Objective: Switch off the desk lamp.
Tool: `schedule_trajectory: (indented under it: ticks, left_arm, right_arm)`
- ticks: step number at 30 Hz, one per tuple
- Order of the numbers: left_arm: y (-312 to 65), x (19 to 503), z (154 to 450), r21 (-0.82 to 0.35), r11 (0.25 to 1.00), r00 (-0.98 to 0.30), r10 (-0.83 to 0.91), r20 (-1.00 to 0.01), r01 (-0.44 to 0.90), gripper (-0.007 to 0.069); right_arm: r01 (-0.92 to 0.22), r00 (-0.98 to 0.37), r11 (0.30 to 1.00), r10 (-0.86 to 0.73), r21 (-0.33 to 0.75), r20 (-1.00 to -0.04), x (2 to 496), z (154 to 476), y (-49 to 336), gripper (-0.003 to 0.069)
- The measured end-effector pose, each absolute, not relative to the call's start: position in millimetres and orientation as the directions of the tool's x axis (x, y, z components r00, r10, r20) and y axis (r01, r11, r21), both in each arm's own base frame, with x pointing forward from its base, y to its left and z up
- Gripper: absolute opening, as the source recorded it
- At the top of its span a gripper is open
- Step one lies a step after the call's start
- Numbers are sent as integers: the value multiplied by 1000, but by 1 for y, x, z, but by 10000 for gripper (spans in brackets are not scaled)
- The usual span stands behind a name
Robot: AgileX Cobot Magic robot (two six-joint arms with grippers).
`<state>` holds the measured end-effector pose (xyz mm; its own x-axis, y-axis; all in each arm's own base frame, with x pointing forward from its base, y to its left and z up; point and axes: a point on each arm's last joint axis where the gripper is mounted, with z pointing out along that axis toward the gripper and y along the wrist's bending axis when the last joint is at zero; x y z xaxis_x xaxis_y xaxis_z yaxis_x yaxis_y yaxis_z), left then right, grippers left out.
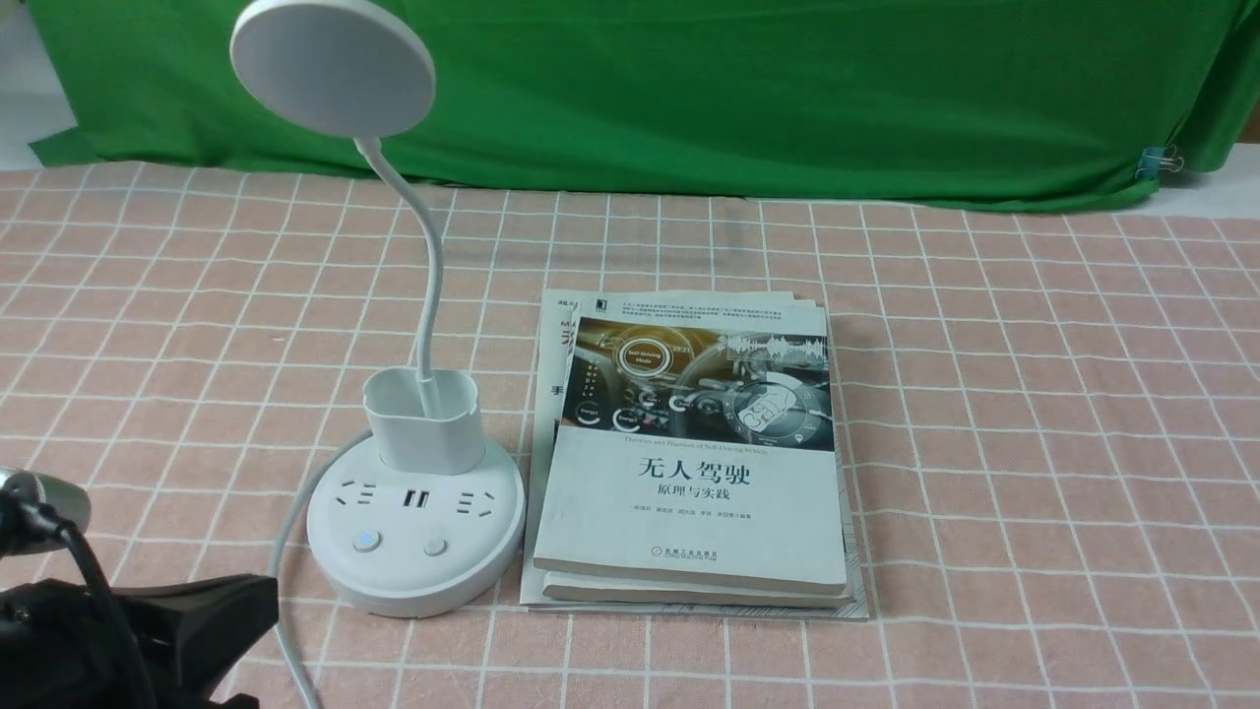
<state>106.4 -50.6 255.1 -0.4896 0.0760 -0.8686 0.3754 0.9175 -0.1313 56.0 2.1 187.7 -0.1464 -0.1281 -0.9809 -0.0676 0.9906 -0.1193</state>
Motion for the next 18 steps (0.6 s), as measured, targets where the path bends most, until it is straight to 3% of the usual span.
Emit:
schedule_trajectory:
  ticks: [5, 10, 13, 18]
  left_arm:
    - [-50, 106, 256, -128, 918, -482, 76, -873, 376, 6]
    - [-40, 98, 251, -38, 928, -301, 81, -950, 370, 6]
    - [-23, 83, 237, -27, 964, -168, 19, -986, 265, 6]
    - [-9, 65, 213, -52, 991, -148, -33, -988, 123, 6]
  right_arm:
    - [-68, -146, 991, -128, -119, -981, 56, 188, 2, 240]
    - [-68, -146, 991, -128, -119, -981, 56, 188, 2, 240]
    - [-68, -146, 991, -128, -119, -981, 56, 188, 2, 240]
    - [-68, -146, 991, -128, -119, -981, 56, 188, 2, 240]
